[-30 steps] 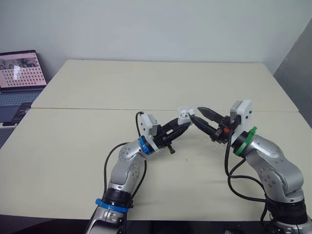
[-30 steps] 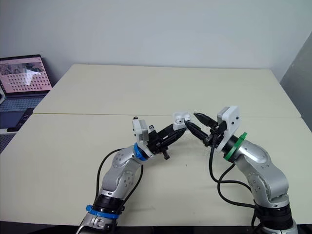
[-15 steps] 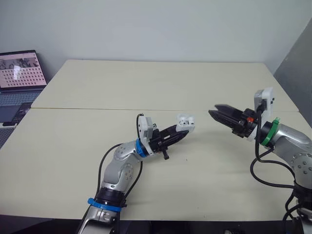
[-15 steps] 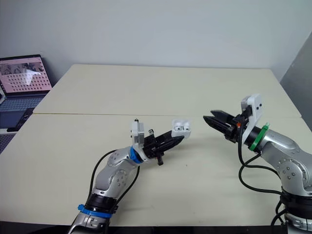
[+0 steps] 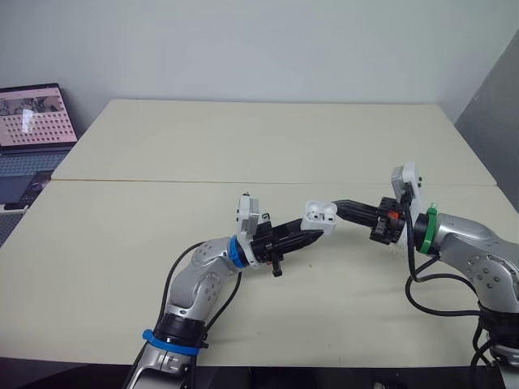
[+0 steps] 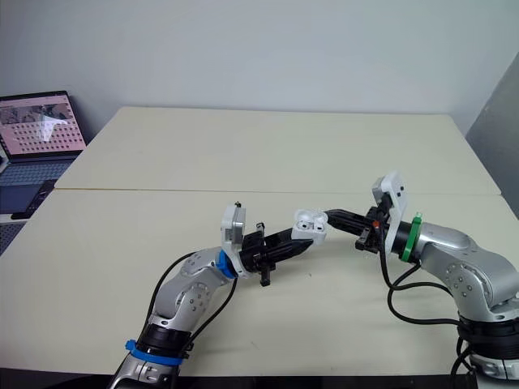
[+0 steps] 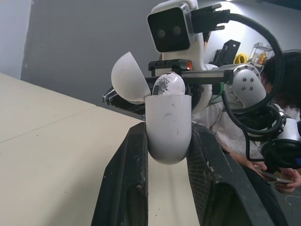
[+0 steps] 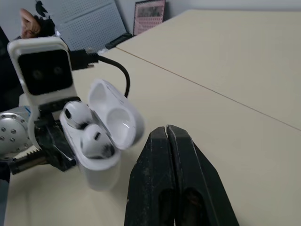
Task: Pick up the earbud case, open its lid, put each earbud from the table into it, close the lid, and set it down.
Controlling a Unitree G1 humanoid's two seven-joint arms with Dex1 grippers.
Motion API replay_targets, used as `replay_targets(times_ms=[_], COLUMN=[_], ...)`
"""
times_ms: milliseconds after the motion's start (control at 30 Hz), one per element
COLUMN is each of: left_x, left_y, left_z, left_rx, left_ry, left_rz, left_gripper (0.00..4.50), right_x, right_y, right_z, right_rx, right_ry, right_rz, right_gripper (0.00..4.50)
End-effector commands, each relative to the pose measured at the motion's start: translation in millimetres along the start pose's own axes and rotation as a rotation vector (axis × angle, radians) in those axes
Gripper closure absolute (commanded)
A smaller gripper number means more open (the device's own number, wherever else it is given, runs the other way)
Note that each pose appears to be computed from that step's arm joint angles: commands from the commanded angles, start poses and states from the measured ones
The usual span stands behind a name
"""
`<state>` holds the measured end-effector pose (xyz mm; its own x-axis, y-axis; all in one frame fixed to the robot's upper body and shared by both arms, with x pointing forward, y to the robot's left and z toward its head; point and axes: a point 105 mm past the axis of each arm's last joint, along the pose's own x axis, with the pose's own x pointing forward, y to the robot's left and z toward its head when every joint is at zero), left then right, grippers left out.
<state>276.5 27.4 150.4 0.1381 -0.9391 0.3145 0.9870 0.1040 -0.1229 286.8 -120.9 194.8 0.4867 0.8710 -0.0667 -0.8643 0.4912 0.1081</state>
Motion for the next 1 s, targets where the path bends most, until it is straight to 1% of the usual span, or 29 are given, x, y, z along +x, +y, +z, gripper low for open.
replay_targets(times_ms=[33,367,633,767,900,967,1000], left_x=[0,0,-3,-6,-10,-14,-18], left_y=[-4,-3,1,14,27,32,34], left_z=[7,3,-1,-12,-26,-35,-41], left_rx=[0.034,0.032,0.023,-0.017,-0.045,-0.063,-0.058], left_ry=[-0.020,-0.019,0.004,0.083,0.206,0.291,0.366], left_rz=[-0.009,0.003,0.037,0.145,0.246,0.280,0.296], left_gripper=[3.73,3.73,3.73,3.73,3.73,3.73,3.73], right_x=[-5,-12,-13,-18,-33,-43,-50], right_y=[12,24,25,11,-10,-18,-20], right_z=[19,16,14,10,-12,-27,-36], right_rx=[-0.056,-0.051,-0.053,-0.068,-0.111,-0.137,-0.157], right_ry=[-0.065,-0.053,-0.044,-0.036,0.048,0.104,0.142], right_rz=[0.052,0.115,0.115,0.019,-0.126,-0.191,-0.217], right_gripper=[4.48,4.48,4.48,4.48,4.48,4.48,4.48])
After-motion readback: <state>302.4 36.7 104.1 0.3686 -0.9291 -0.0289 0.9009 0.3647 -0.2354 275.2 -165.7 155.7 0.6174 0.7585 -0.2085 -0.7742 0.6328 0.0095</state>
